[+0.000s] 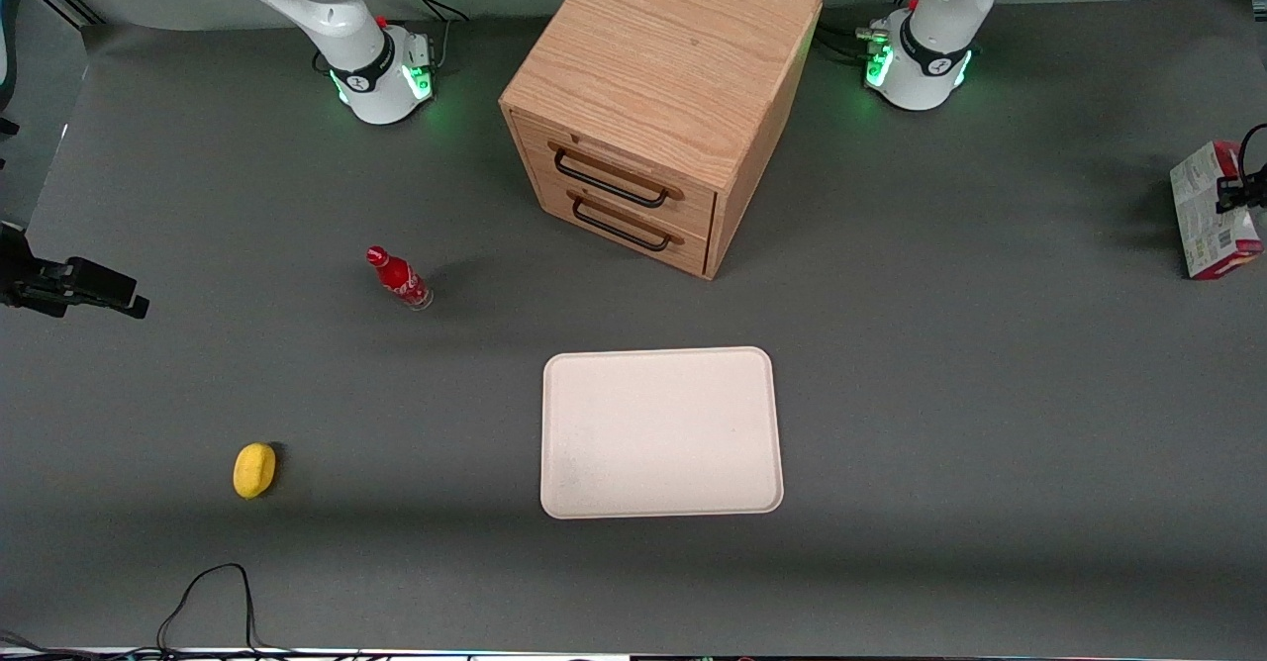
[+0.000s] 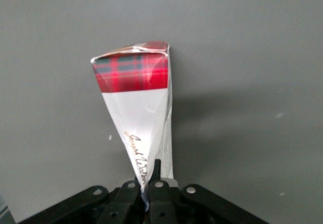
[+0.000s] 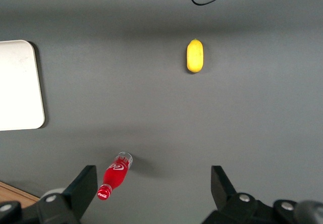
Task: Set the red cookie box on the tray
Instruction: 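Carry the held cookie box over the white tray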
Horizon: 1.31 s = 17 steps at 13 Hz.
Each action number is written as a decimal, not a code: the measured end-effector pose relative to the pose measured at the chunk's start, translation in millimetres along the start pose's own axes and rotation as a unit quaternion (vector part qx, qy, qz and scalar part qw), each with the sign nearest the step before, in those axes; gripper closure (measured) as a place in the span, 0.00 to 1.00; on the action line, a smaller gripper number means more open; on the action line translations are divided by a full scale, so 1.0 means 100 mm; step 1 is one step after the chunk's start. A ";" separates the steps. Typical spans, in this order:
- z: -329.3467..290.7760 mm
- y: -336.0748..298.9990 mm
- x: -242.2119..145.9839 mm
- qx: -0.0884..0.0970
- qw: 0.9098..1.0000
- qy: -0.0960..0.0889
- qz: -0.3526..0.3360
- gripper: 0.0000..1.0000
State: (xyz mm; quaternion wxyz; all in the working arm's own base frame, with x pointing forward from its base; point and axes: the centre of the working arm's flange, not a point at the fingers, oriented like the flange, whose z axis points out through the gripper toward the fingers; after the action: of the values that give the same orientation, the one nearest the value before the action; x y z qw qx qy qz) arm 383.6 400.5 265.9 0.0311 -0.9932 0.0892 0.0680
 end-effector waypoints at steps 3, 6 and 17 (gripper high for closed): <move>-0.58 0.36 0.86 -0.012 1.000 0.011 0.027 0.97; -1.31 1.15 1.81 -0.021 0.999 0.027 0.030 0.97; -2.56 4.70 3.41 -0.058 0.991 0.052 -0.108 0.97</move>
State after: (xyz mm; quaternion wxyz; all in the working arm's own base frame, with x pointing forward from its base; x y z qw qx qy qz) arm 664.1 -139.2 448.2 -0.0242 -0.9993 -0.0215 0.0180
